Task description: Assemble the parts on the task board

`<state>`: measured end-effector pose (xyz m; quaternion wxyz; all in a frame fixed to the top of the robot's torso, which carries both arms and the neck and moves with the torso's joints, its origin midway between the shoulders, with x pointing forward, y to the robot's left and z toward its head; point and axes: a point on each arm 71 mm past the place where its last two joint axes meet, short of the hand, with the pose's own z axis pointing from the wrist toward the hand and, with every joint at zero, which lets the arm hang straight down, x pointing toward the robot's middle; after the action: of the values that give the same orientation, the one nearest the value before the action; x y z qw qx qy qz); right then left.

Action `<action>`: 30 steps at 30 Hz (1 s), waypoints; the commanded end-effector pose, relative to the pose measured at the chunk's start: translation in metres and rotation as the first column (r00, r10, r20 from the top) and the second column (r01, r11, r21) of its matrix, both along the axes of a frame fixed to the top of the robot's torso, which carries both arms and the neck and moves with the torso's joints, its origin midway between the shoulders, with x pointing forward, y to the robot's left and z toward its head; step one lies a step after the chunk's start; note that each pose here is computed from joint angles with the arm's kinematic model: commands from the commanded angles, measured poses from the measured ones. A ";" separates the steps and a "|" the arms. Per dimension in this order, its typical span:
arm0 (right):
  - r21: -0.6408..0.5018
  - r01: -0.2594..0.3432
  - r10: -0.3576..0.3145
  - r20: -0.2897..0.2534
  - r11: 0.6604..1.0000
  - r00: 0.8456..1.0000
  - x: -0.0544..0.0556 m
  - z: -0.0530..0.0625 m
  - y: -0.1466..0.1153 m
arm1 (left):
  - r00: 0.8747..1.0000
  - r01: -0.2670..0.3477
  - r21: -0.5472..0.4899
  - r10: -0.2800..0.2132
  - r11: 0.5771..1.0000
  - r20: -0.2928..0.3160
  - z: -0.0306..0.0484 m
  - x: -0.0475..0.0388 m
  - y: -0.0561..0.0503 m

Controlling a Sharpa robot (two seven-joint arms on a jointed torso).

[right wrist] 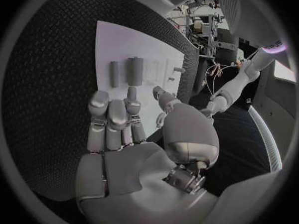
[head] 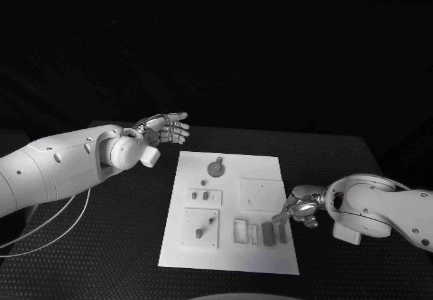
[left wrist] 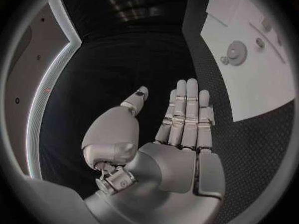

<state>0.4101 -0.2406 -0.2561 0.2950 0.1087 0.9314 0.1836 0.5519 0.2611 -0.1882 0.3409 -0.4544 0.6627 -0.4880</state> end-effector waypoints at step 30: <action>-0.120 -0.103 0.100 -0.034 0.987 0.994 -0.012 -0.033 0.025 | 0.999 0.037 0.013 -0.038 0.999 0.019 0.0008 -0.0023 -0.001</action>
<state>0.3975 -0.2159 -0.2886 0.2736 0.0566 0.9490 0.1464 0.5501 0.2621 -0.1886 0.3429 -0.4429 0.6702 -0.4869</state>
